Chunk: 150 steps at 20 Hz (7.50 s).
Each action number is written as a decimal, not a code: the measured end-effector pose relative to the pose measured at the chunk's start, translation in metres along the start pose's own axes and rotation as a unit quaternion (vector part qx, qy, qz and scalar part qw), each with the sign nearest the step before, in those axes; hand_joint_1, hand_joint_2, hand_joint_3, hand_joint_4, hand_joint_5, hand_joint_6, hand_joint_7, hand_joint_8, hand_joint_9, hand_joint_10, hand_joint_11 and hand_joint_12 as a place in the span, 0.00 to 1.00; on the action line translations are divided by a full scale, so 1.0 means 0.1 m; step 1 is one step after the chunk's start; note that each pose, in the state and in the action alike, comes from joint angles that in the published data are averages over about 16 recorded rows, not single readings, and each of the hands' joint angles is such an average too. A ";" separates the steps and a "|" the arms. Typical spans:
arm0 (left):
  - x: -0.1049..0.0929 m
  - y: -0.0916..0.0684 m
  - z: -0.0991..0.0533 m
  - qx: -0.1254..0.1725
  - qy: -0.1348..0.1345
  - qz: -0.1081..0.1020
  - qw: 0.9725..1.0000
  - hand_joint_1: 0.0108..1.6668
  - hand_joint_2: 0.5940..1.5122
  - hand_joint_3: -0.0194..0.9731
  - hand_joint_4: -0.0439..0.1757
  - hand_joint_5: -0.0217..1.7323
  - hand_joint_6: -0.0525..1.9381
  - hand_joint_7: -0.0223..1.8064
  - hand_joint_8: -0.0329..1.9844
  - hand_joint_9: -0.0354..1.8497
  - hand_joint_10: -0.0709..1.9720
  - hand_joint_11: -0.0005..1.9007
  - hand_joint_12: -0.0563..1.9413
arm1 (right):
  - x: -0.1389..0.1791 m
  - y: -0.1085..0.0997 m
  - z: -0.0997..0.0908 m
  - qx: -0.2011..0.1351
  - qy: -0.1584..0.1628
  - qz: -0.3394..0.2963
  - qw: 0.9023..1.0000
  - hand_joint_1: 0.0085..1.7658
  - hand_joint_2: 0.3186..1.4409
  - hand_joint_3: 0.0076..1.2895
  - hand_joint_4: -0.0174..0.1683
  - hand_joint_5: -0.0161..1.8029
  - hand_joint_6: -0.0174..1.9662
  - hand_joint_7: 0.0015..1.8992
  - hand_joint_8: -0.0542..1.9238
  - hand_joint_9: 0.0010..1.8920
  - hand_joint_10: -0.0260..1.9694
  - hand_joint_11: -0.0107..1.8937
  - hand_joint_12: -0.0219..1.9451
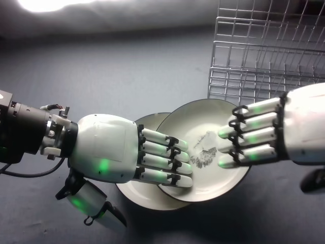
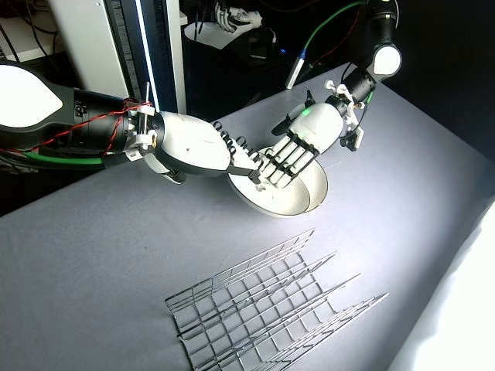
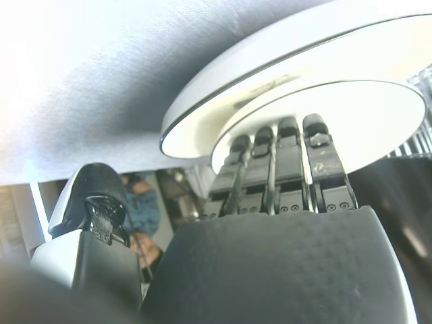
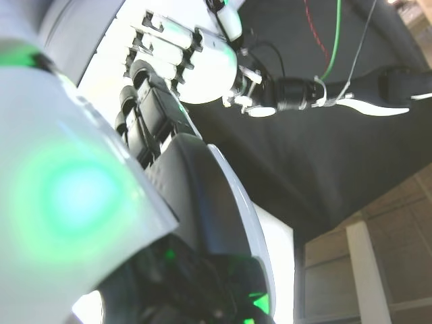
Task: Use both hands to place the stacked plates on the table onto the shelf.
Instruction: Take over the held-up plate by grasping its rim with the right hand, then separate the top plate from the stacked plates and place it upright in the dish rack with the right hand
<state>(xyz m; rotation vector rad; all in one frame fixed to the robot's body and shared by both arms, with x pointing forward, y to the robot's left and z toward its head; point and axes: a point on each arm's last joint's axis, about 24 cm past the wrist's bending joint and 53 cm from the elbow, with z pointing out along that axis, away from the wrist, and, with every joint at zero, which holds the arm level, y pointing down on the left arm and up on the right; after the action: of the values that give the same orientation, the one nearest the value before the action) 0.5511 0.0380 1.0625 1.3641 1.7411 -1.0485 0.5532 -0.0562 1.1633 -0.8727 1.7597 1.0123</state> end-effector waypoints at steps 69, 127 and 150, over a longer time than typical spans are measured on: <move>-0.60 0.62 -1.13 -0.162 -0.090 -0.100 0.978 0.00 0.66 0.03 0.22 0.03 0.03 0.04 0.02 0.04 0.04 0.01 0.03 | -0.74 0.07 0.64 -0.035 -0.090 0.018 0.995 0.74 0.58 0.00 0.11 0.54 0.39 0.51 0.40 0.48 0.62 0.29 0.75; -0.48 1.19 -1.90 -0.304 -0.094 -0.022 0.948 0.00 0.65 0.02 0.22 0.06 0.03 0.06 0.02 0.05 0.04 0.01 0.04 | -2.31 -0.76 0.18 -0.002 -0.316 0.489 0.813 0.77 0.62 0.00 0.04 0.54 0.43 0.60 0.35 0.49 0.57 0.29 0.68; -0.38 1.02 -1.84 -0.261 -0.092 -0.053 0.959 0.00 0.66 0.02 0.22 0.07 0.03 0.07 0.02 0.06 0.04 0.02 0.04 | -2.21 -1.36 -0.17 0.055 -0.346 0.503 0.790 0.77 0.62 0.00 0.04 0.53 0.44 0.60 0.36 0.48 0.58 0.27 0.69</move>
<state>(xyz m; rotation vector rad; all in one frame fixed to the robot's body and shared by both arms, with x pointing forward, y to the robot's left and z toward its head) 0.6533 0.1995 1.1587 0.8255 1.7956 -0.6705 0.7420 -0.0978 1.3367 0.6163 1.5240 1.5888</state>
